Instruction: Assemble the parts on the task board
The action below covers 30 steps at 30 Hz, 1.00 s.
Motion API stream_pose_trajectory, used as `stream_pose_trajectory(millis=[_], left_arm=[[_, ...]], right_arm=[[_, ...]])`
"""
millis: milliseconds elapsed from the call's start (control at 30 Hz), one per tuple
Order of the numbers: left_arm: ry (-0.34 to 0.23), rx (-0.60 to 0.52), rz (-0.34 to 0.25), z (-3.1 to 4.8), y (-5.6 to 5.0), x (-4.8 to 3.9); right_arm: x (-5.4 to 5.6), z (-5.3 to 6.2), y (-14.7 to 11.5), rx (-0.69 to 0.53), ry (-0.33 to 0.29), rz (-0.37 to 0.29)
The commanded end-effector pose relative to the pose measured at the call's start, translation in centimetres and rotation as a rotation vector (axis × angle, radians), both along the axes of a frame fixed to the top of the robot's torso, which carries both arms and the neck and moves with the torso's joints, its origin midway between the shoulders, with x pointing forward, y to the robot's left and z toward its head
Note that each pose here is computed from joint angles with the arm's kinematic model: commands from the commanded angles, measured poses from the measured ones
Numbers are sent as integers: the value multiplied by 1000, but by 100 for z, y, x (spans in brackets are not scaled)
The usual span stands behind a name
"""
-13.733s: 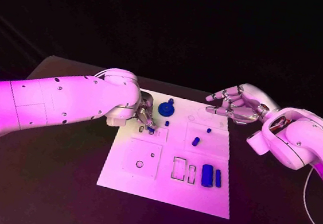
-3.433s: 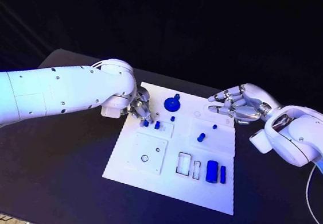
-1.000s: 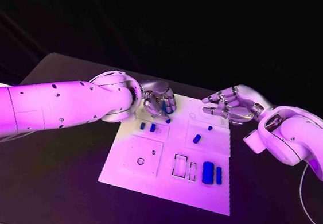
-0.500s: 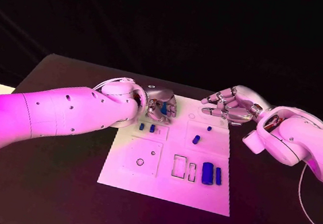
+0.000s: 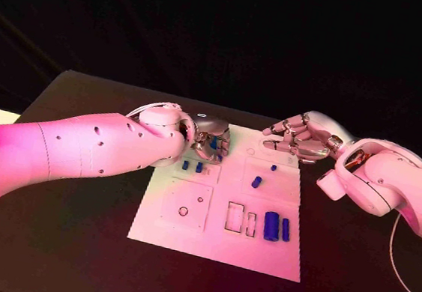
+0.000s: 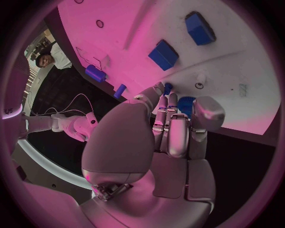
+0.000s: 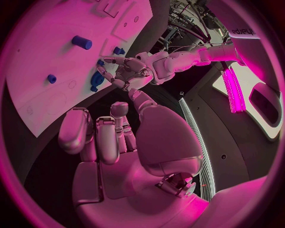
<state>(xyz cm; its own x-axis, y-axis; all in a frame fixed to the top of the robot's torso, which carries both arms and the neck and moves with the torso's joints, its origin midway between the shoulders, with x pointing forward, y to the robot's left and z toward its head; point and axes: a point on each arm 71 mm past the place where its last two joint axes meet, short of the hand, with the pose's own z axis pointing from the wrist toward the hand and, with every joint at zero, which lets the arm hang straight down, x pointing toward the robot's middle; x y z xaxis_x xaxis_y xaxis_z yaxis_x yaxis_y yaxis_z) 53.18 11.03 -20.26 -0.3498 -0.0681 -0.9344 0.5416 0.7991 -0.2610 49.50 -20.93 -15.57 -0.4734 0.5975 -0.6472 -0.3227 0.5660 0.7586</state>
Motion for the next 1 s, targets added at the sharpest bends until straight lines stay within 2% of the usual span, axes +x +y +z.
stream_pose_trajectory(millis=[33, 300, 700, 1000], left_arm=[[-5, 31, 6, -15, -21, 11], [-5, 41, 29, -33, -43, 54], [37, 81, 38, -78, -51, 54], [40, 87, 45, -82, -49, 52]], right_arm=[[-6, 1, 17, 4, -2, 12], [-7, 0, 22, 4, -1, 15], [-7, -3, 22, 2, 3, 18], [-10, -3, 22, 2, 4, 20]])
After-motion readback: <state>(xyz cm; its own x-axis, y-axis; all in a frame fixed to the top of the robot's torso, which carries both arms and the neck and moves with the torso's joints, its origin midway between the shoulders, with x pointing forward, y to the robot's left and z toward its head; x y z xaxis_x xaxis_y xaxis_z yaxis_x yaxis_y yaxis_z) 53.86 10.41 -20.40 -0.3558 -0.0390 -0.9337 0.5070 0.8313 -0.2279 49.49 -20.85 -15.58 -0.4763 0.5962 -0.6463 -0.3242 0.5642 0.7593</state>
